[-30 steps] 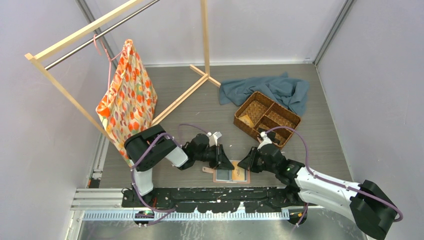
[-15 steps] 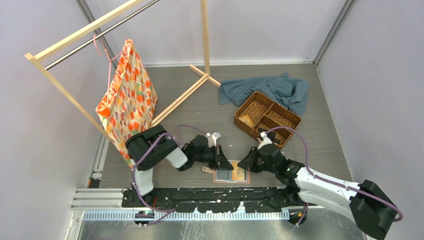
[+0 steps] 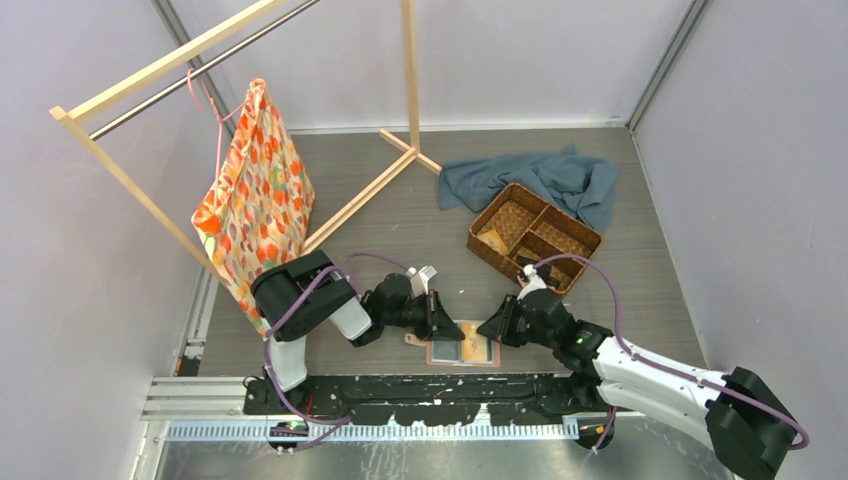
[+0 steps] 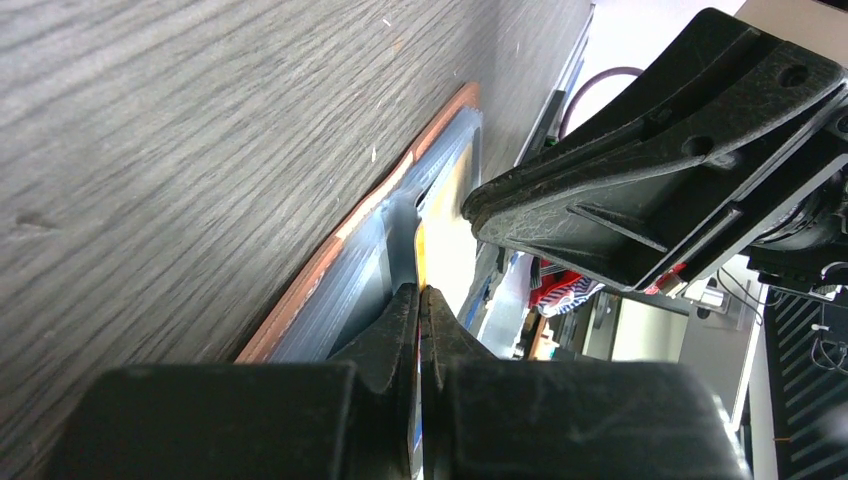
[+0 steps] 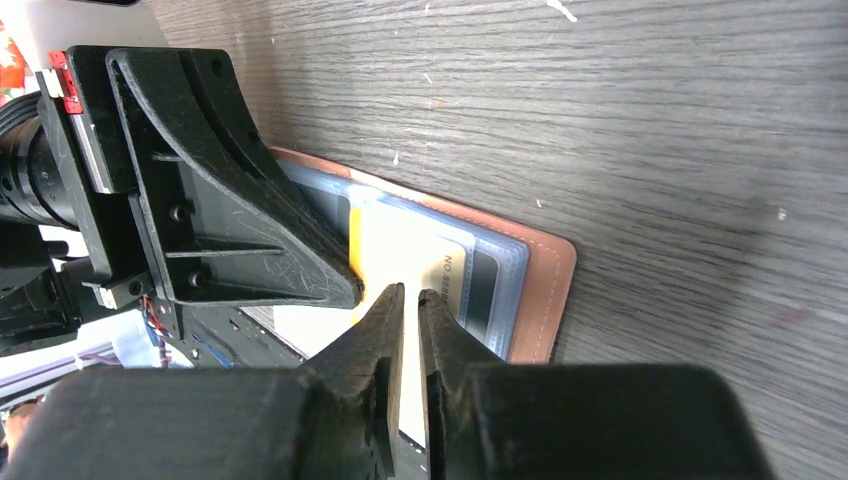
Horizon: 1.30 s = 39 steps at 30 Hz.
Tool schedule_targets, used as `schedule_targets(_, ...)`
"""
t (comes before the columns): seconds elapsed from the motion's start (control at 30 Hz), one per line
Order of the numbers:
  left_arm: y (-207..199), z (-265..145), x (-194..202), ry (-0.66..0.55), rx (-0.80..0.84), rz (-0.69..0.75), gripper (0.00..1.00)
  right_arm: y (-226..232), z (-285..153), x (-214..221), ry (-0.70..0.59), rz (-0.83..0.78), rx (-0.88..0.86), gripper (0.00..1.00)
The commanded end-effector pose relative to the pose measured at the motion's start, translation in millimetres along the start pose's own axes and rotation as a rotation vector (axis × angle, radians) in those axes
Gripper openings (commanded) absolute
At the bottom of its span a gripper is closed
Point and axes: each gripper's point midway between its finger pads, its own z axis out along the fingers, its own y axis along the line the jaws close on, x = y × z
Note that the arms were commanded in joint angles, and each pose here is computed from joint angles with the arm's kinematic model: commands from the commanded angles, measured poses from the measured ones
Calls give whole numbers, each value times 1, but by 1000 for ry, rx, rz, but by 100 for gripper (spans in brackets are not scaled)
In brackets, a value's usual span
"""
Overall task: Take the credit cards out of the card holder
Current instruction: Remove the credit card from the card holder.
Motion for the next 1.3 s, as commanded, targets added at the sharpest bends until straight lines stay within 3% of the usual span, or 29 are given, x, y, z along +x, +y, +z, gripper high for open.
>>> schedule_targets(0.0,30,-4,11,13,-84,-27,1,-13,-2,3,5,1,54,16)
schedule_targets(0.33,32,-6,14,23,-88,-29,1,-16,-4,1,-8,11,73,16)
schedule_targets(0.5,37,-7,17,31,-95,-33,0,-17,-7,-2,-25,18,83,30)
schedule_targets(0.67,32,-6,18,39,-72,-23,0,-17,-8,-2,-30,26,83,38)
schedule_targets(1.27,41,-14,20,34,-75,-37,1,-23,-5,4,-9,51,98,36)
